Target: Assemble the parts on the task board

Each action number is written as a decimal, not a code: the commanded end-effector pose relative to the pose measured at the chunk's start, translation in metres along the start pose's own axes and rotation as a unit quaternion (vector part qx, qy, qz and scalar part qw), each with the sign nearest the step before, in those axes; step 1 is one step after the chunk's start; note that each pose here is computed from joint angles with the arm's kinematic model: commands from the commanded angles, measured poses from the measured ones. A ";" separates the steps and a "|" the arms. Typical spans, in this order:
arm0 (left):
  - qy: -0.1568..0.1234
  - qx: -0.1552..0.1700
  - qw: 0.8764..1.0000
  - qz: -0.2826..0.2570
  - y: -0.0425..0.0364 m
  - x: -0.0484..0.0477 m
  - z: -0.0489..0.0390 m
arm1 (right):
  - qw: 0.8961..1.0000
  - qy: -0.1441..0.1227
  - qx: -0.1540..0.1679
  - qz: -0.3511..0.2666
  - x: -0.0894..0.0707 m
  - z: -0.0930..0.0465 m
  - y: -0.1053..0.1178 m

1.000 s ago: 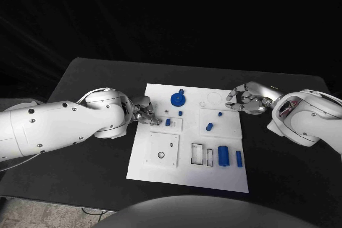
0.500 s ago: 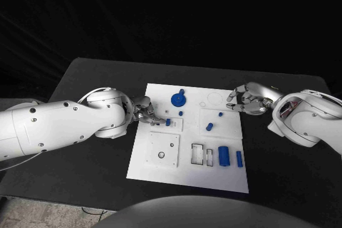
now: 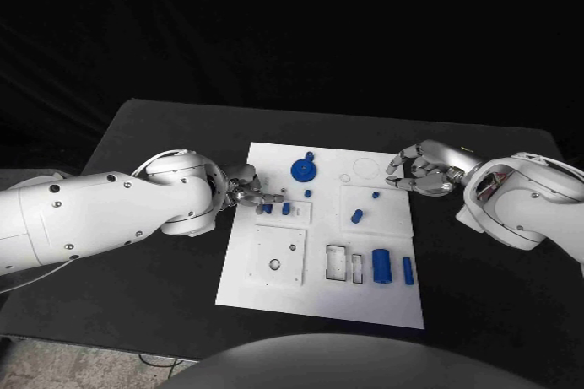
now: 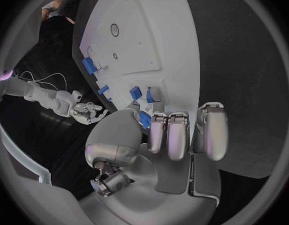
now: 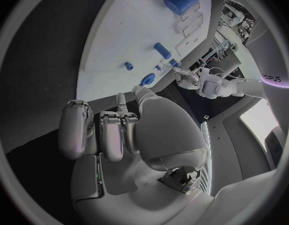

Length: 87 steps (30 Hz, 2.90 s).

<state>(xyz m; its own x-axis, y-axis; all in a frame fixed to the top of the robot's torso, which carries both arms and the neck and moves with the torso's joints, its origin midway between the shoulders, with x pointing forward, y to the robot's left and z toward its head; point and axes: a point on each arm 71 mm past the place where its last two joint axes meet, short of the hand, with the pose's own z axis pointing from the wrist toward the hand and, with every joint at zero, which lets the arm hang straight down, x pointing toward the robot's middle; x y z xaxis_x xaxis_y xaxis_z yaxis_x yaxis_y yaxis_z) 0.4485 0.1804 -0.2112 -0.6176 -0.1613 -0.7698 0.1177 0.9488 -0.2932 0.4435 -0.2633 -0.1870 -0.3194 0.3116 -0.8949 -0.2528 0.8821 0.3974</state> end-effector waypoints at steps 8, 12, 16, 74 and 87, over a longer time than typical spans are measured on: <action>-0.001 0.008 1.000 -0.021 0.0004 0.0040 0.0022 | 1.000 0.007 0.004 0.000 0.002 0.001 -0.001; -0.005 0.011 1.000 -0.025 -0.0002 0.0034 0.0022 | 1.000 0.008 0.005 0.001 0.002 0.001 -0.001; -0.004 0.009 1.000 -0.025 -0.0001 0.0036 0.0023 | 1.000 0.009 0.005 0.001 0.002 0.001 -0.001; -0.205 0.319 0.921 0.092 -0.0554 -0.0554 -0.0250 | 1.000 -0.002 -0.002 0.007 0.001 0.000 0.000; -0.197 0.336 0.873 0.293 -0.0686 -0.0346 0.0007 | 1.000 -0.004 -0.009 0.009 0.001 0.002 0.003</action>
<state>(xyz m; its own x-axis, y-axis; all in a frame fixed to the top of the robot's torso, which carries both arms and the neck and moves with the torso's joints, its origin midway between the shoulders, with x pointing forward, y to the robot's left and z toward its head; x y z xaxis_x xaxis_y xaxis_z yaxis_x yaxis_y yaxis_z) 0.4654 0.1250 -0.1605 -0.0722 -0.0160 -0.9973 0.7911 0.6081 -0.0670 0.4441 -0.2598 -0.1879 -0.3236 0.3255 -0.8885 -0.2537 0.8747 0.4129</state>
